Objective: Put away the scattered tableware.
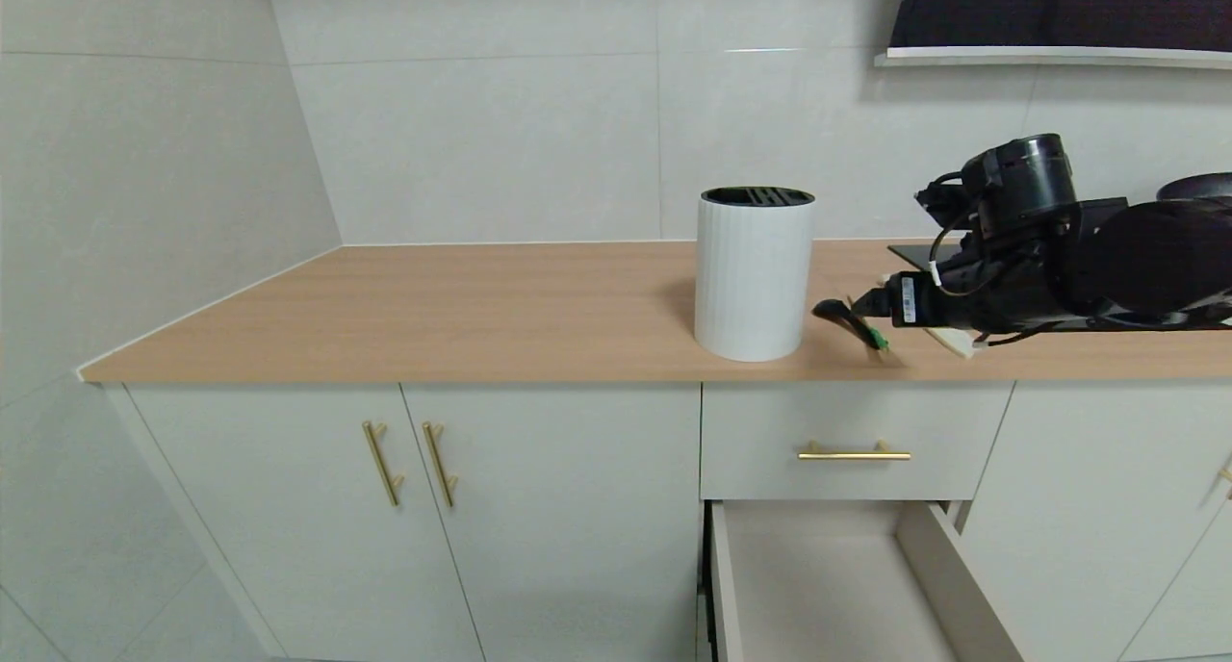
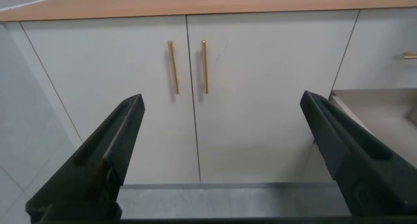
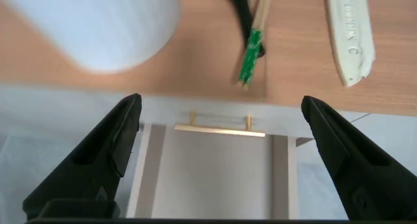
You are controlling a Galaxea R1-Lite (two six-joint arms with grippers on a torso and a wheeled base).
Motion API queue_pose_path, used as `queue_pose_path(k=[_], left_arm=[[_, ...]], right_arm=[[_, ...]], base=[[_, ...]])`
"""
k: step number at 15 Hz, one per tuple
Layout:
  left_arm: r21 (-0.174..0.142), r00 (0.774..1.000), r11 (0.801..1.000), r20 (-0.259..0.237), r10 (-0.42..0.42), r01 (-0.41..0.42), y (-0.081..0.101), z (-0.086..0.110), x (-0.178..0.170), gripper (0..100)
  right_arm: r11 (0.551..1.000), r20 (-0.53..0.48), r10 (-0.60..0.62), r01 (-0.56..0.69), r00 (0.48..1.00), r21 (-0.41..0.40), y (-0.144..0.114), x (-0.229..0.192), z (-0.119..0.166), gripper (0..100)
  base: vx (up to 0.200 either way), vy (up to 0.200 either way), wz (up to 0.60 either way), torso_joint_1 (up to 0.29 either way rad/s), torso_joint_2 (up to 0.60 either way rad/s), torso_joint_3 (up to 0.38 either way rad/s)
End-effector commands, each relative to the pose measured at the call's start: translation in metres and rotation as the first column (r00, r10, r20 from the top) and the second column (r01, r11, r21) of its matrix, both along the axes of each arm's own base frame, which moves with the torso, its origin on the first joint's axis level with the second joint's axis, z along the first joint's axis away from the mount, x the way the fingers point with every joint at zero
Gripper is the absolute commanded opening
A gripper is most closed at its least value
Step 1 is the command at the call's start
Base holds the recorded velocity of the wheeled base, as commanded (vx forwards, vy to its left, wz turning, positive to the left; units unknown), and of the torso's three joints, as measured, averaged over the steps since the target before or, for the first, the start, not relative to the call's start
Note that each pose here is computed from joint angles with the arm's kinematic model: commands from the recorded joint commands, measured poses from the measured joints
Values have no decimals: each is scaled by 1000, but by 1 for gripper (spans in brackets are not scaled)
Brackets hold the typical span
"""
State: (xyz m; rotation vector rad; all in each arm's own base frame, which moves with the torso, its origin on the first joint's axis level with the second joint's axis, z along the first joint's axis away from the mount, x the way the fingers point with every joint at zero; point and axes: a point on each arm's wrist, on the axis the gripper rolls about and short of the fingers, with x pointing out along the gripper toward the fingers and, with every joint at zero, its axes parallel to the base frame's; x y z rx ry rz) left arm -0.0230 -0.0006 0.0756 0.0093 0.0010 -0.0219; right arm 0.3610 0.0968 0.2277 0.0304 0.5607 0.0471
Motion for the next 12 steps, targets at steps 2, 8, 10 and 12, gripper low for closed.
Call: queue_pose_path(k=[2, 8, 10, 12], left_arm=[[0, 1000, 1000, 0, 0, 0, 0, 0, 0, 100], [0, 1000, 1000, 0, -1, 1, 0, 0, 0, 100], [0, 1000, 1000, 0, -1, 1, 0, 0, 0, 100], [0, 1000, 1000, 0, 0, 0, 0, 0, 0, 100]], right_arm=[[999, -50, -51, 51, 997, -3, 1, 24, -18, 100], [989, -80, -144, 141, 986, -46, -5, 52, -42, 100], [987, -88, -155, 151, 984, -50, -9, 60, -49, 100], [987, -93, -155, 150, 984, -51, -8, 62, -52, 100]], base=[[0, 0, 0, 0, 0, 0], [0, 0, 0, 0, 0, 0], [0, 0, 0, 0, 0, 0], [0, 0, 0, 0, 0, 0]])
